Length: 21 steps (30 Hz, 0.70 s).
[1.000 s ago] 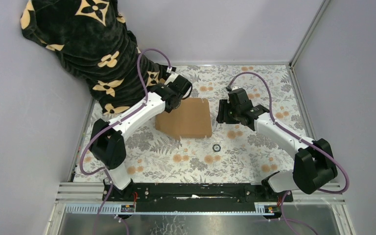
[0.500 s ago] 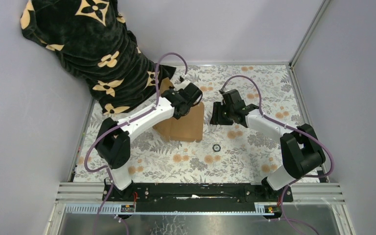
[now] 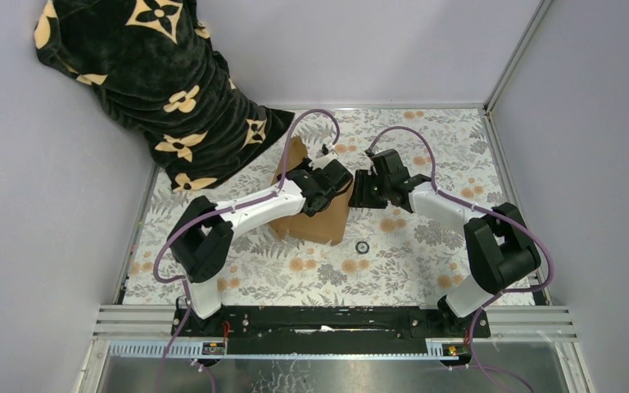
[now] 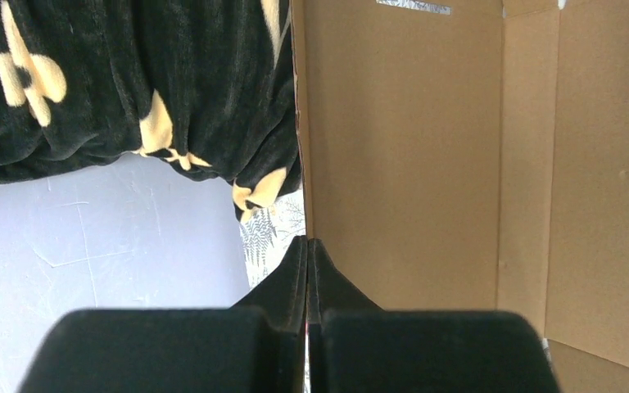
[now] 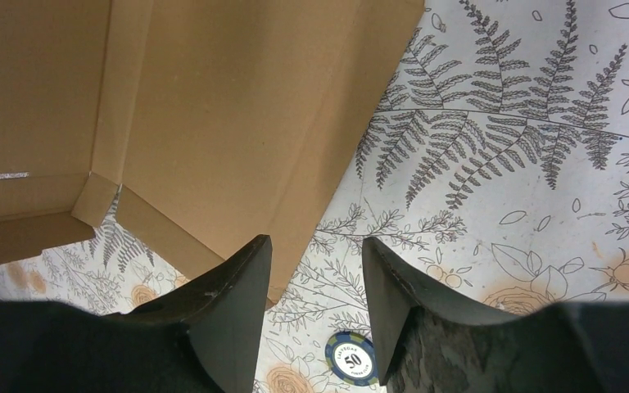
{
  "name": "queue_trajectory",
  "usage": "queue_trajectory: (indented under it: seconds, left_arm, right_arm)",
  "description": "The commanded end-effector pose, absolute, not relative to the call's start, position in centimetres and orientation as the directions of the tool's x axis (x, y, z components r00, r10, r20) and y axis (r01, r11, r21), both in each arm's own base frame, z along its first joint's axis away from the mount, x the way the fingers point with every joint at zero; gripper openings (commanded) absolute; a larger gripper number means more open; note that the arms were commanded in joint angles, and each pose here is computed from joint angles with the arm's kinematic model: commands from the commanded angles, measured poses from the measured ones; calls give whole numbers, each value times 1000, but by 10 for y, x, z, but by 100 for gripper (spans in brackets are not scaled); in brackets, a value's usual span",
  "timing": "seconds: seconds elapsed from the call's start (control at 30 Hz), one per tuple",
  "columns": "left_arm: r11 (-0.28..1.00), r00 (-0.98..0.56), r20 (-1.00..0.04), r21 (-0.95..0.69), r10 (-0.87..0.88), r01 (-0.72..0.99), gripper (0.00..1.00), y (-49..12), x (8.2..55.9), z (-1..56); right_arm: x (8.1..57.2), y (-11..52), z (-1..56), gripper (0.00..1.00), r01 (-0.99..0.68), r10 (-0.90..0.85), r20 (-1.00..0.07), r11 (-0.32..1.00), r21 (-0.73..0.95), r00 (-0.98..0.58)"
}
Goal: Fold the paper box
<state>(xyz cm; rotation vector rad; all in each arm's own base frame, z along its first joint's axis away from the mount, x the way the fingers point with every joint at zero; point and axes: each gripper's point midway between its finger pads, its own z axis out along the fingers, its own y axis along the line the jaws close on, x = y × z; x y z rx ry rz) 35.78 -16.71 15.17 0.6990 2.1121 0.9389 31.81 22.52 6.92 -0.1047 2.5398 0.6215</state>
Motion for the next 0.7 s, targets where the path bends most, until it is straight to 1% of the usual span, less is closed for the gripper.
queue_trajectory:
  seconds: [0.0, 0.13, 0.43, 0.67]
  left_arm:
    - [572, -563, -399, 804, 723, 164, 0, -181, 363, 146]
    - [542, -563, -369, 823, 740, 173, 0, -182, 362, 137]
    - [499, -552, -341, 852, 761, 162, 0, -181, 357, 135]
    - [484, -530, -346, 863, 774, 144, 0, -180, 352, 142]
  right_arm:
    - [324, 228, 67, 53, -190, 69, -504, 876, 444, -861]
    - [325, 229, 64, 52, -183, 83, -496, 867, 463, -864]
    - [328, 226, 60, 52, -164, 112, -474, 849, 503, -873]
    - [340, 231, 73, 52, -171, 143, -471, 809, 562, -871]
